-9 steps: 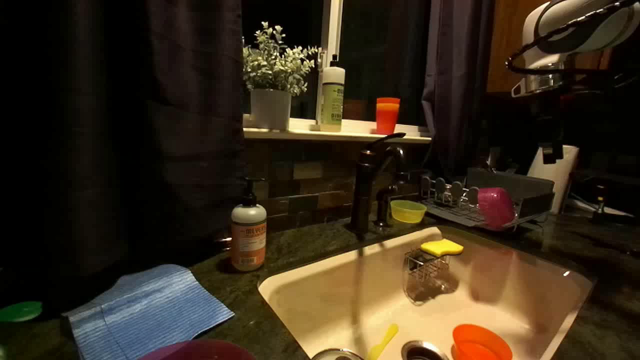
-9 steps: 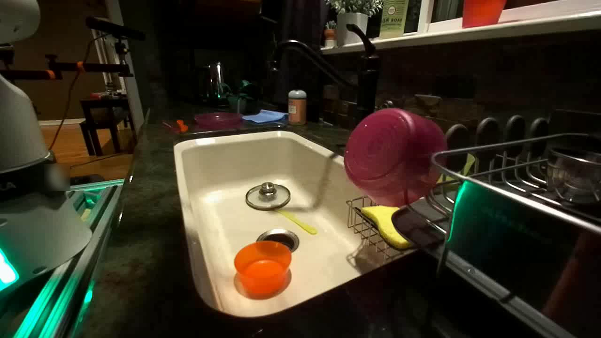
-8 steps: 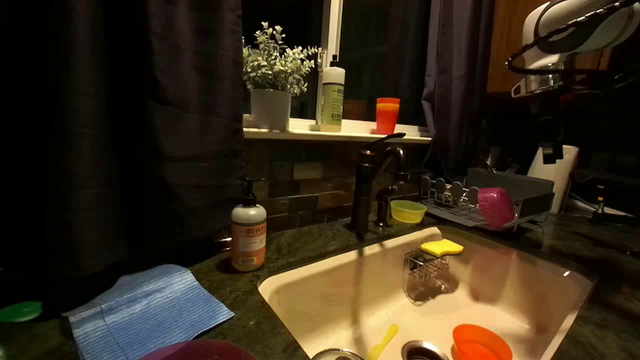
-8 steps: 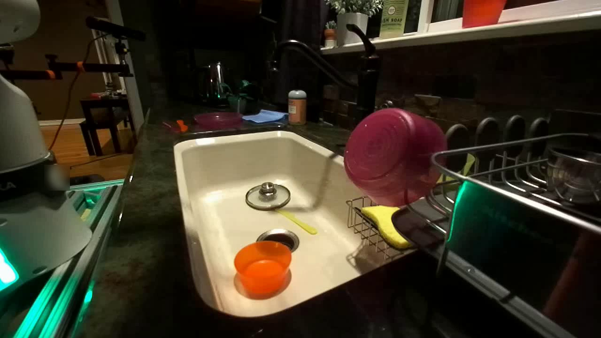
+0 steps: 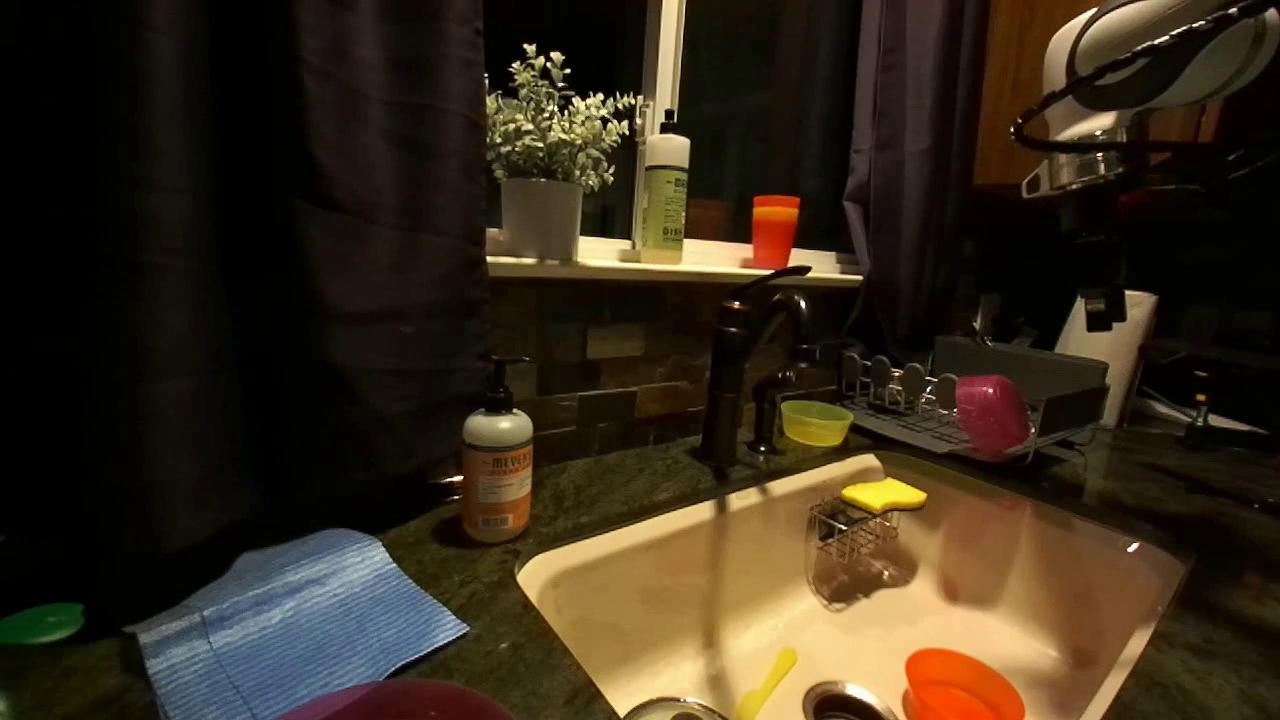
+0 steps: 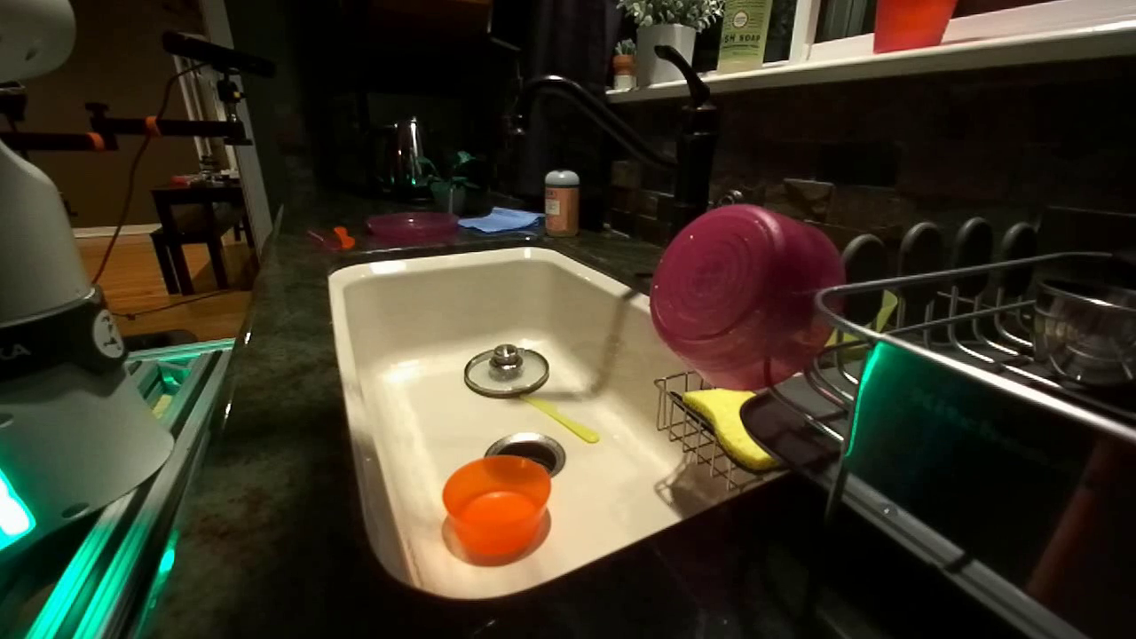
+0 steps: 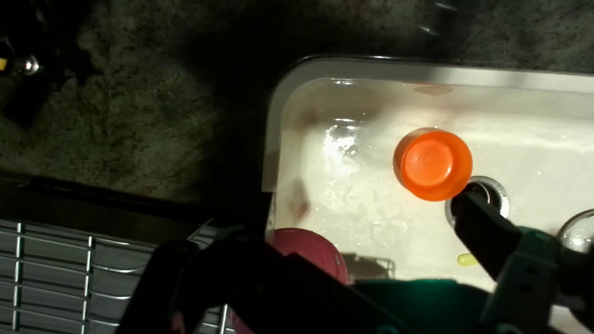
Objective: Remove the orange bowl from the sink and put it on the dish drying rack
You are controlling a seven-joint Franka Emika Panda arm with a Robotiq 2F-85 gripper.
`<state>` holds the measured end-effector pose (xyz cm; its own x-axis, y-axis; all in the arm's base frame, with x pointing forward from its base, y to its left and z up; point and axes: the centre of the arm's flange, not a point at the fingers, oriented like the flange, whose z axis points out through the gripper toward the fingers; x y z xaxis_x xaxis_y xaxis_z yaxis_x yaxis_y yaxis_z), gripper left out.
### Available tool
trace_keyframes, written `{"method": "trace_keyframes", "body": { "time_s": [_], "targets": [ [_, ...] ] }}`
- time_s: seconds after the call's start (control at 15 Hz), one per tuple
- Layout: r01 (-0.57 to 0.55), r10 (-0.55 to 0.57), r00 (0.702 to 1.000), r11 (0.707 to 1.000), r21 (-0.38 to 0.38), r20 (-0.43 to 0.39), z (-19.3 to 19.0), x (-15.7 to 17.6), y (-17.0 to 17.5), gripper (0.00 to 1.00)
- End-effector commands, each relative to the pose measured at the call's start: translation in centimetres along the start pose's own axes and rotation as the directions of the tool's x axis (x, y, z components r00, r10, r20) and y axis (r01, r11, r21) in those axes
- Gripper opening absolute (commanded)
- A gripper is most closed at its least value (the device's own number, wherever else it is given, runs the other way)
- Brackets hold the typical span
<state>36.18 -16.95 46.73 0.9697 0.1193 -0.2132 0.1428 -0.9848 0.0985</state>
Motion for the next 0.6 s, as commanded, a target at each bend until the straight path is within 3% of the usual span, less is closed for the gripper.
{"method": "trace_keyframes", "body": {
  "time_s": [0.0,0.53],
  "targets": [
    [-0.032,0.031,0.999,0.999,0.013,0.040,2.8,0.3,-2.4,1.00],
    [-0.241,0.239,0.969,0.970,0.016,0.065,8.8,0.4,-7.4,1.00]
  ]
}}
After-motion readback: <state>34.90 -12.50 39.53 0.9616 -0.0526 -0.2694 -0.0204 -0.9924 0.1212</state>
